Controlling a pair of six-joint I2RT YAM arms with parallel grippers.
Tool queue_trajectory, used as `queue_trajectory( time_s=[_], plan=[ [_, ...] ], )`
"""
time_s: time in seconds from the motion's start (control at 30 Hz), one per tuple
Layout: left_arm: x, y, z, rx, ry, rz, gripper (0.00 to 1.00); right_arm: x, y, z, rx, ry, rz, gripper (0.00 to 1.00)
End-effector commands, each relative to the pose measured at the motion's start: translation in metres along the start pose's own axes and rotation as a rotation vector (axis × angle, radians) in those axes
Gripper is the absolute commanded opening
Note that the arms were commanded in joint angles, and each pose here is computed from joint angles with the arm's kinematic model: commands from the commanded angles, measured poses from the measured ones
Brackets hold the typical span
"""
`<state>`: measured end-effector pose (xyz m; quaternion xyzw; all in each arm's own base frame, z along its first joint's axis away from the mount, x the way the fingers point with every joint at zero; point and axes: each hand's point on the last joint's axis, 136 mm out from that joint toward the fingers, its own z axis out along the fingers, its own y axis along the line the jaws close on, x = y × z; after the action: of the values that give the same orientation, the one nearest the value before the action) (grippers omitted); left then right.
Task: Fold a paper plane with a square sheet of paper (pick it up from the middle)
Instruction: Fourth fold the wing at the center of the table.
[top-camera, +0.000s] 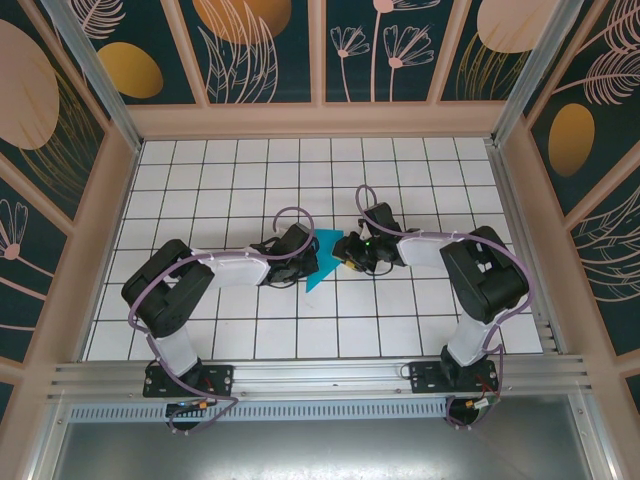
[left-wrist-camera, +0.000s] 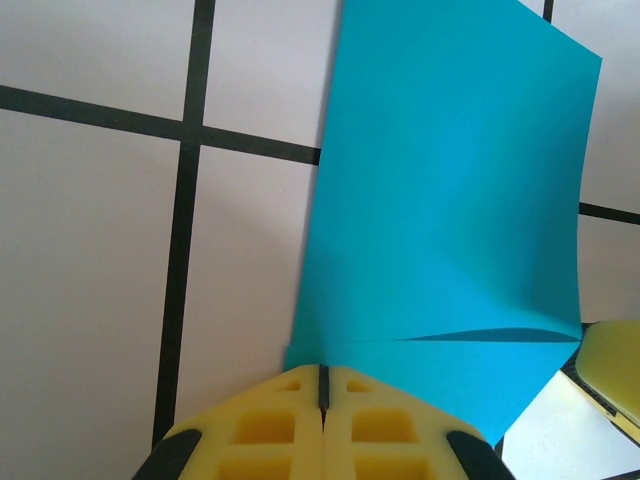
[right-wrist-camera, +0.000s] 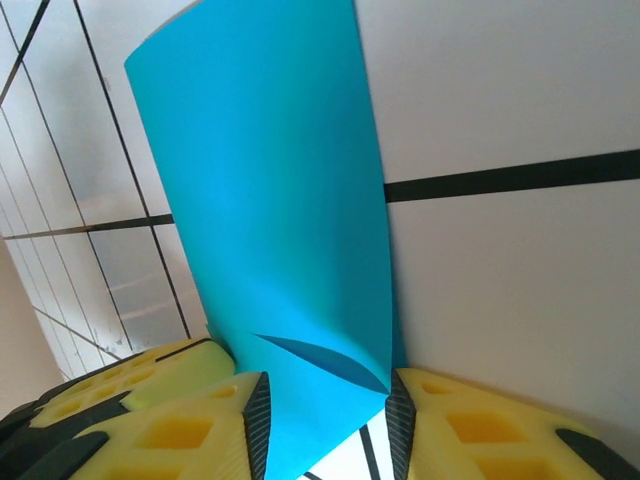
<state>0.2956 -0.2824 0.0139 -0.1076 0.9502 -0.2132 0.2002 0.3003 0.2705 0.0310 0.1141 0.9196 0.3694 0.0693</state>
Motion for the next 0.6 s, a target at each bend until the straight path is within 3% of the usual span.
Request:
queue_trajectory(
  time_s=[0.0, 0.33, 0.57],
  plan=[
    [0.018, 0.025, 0.002, -0.078, 0.051, -0.002, 0.00, 0.000, 0.018, 0.001, -0.070, 0.014, -0.017, 0.36],
    [0.007, 0.015, -0.006, -0.074, 0.026, 0.034, 0.00, 0.019, 0.029, 0.003, -0.203, 0.092, -0.081, 0.32],
    [-0.001, 0.002, -0.010, -0.051, 0.016, 0.053, 0.00, 0.023, 0.026, 0.010, -0.215, 0.121, -0.153, 0.28]
  ],
)
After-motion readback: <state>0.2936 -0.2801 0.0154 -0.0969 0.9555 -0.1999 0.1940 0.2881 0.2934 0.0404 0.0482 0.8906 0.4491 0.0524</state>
